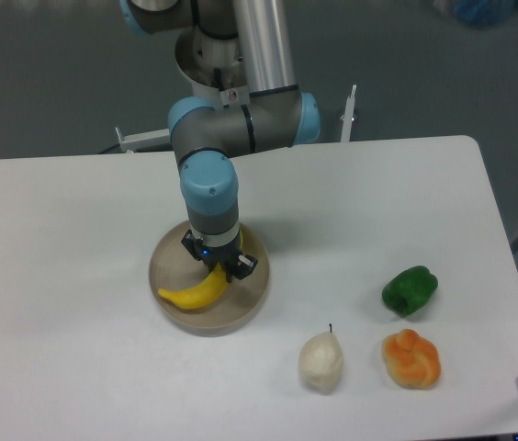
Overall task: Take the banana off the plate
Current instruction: 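Lower the open gripper onto the banana and close on it, then lift the banana up off the plate with the gripper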
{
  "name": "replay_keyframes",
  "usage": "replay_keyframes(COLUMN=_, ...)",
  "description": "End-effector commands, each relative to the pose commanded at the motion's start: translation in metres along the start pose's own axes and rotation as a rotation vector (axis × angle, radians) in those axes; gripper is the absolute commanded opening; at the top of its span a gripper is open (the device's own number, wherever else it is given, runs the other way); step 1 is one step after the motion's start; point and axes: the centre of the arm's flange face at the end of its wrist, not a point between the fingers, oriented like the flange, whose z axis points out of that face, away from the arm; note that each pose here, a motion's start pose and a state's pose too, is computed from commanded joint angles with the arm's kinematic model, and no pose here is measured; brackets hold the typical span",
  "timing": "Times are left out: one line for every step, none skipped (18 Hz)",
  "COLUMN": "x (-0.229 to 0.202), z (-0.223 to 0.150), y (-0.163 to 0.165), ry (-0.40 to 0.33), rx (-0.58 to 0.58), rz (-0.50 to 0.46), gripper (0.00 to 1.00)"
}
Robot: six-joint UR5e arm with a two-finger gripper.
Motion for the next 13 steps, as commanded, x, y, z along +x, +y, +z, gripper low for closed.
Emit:
replay_keyframes(x=0.0, z=-0.001, y=0.0, ry=-0.001, rx=0.001, rz=0.0, gripper=0.32)
replay_keyframes(x=0.0, z=-0.003, y=0.0, ry=-0.003, rx=0.003, rz=0.001, gripper=0.32)
replay_keyframes(x=-0.002, z=-0.007, y=-0.002, ry=-0.011, rx=0.008, rz=0.004, gripper=0.32)
replay_keyframes(x=-0.004, z=-0.013, y=-0.003, ry=-0.018, rx=0.019, rz=0.004, gripper=0.32)
replay_keyframes(x=-0.006, z=-0.02, y=-0.002, ry=-0.026, rx=0.03, rz=0.006, gripper=0.32)
replay_keyframes(x=-0.011, z=-0.029, y=-0.001, ry=-0.038, rx=0.042, rz=0.009, gripper=0.32)
replay_keyframes(x=-0.02, z=-0.039, y=0.002, ry=-0.05, rx=0.052, rz=0.012, gripper=0.32)
replay_keyframes(x=-0.027, z=-0.048, y=0.006, ry=-0.059, rx=0.059, rz=0.019, gripper=0.32)
replay_keyframes(x=-0.037, z=-0.056, y=0.011, ry=-0.072, rx=0.068, rz=0.027, gripper=0.32)
replay_keyframes(x=-0.047, z=-0.064, y=0.015, ry=-0.086, rx=0.076, rz=0.034, gripper=0.32)
replay_keyframes(x=-0.057, z=-0.069, y=0.018, ry=-0.096, rx=0.081, rz=0.043, gripper=0.32)
replay_keyframes(x=-0.064, z=-0.074, y=0.021, ry=-0.107, rx=0.084, rz=0.048, gripper=0.33)
replay_keyframes(x=-0.075, z=-0.083, y=0.025, ry=-0.122, rx=0.095, rz=0.042, gripper=0.33)
